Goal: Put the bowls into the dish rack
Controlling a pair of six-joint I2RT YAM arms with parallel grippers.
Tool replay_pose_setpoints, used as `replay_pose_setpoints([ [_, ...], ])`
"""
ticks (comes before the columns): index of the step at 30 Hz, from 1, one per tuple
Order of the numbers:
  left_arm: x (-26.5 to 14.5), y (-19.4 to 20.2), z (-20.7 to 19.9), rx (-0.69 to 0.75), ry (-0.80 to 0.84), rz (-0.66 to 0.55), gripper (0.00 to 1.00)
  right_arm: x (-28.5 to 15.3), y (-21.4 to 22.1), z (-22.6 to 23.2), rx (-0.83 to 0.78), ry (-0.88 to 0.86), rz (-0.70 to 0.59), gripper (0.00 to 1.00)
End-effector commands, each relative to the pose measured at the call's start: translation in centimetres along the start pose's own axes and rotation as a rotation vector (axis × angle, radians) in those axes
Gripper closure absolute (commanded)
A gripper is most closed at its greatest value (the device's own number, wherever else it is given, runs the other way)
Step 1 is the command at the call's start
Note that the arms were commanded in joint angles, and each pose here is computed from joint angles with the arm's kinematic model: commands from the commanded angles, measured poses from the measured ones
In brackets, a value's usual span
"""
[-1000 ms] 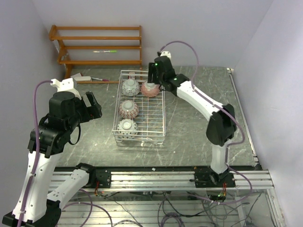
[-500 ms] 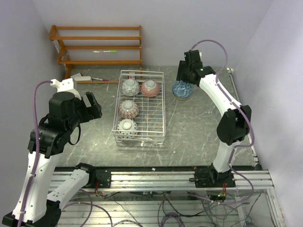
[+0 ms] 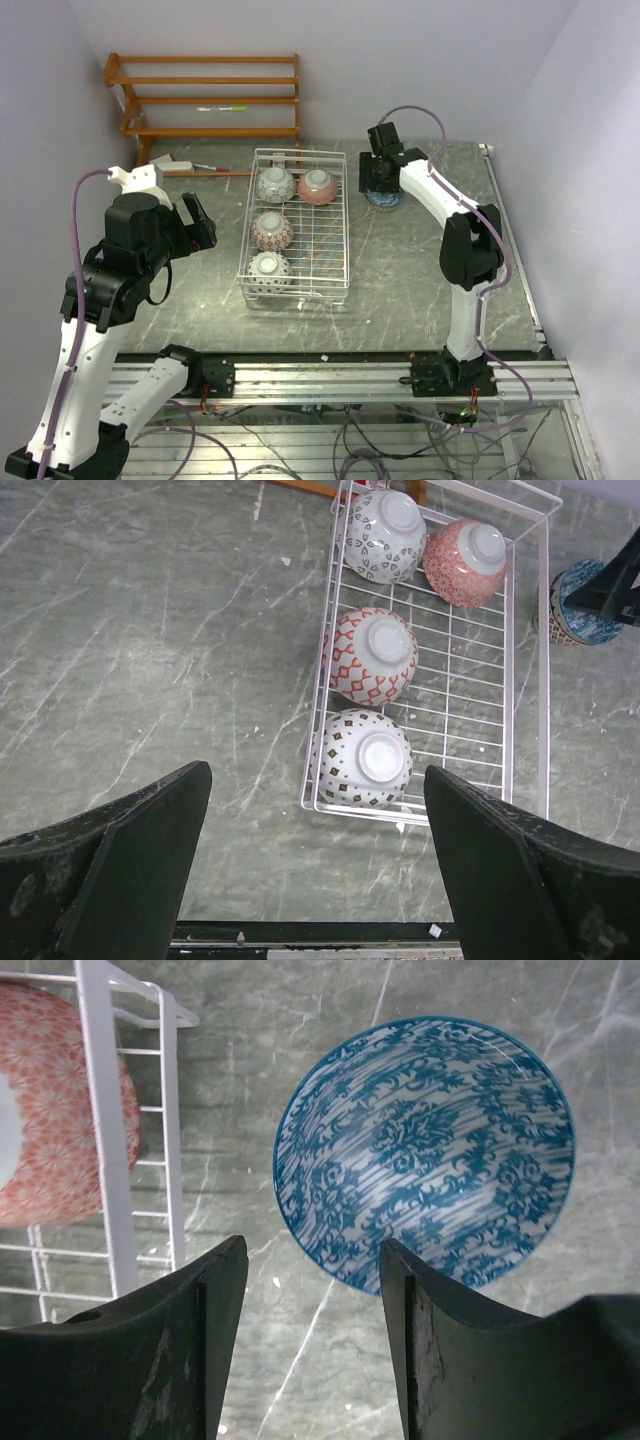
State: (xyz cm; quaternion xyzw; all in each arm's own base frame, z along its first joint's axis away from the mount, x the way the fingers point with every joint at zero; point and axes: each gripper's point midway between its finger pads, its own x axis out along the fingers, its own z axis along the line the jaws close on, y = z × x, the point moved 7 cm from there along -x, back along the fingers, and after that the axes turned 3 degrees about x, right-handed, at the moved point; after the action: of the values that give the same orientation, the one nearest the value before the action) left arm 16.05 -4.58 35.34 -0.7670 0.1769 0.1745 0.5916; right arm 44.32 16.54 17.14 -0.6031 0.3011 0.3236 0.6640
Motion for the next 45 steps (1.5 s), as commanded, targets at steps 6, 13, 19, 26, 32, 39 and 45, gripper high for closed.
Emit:
replay_pose_setpoints([
  [6,0.1,0.1,-0.1,-0.009,0.006,-0.003,0.0,2.9,-0.8,0.4,-0.008,-0.007,-0.059,0.48],
  [13,0.4,0.1,-0.1,0.002,-0.002,0.003,0.0,4.4,-0.2,0.5,-0.006,-0.001,-0.039,0.58],
  [19,0.6,0.2,0.0,0.014,-0.006,0.008,0.0,5.3,0.3,0.3,-0.008,0.018,-0.018,0.61],
  [26,0.6,-0.1,-0.1,0.019,-0.004,0.002,0.0,4.2,-0.7,0.3,0.005,0.037,-0.055,0.92],
  [32,0.5,-0.1,-0.1,0.022,-0.001,-0.005,0.0,2.3,-2.1,0.4,-0.007,0.03,-0.084,1.0],
  [39,0.4,-0.1,-0.1,0.015,0.008,-0.013,0.01,-1.1,-4.1,0.1,-0.005,0.046,-0.164,1.0],
  [45,0.0,-0.4,-0.2,0.012,0.02,-0.025,0.0,-6.9,-7.5,0.5,-0.016,-0.033,-0.295,1.0],
])
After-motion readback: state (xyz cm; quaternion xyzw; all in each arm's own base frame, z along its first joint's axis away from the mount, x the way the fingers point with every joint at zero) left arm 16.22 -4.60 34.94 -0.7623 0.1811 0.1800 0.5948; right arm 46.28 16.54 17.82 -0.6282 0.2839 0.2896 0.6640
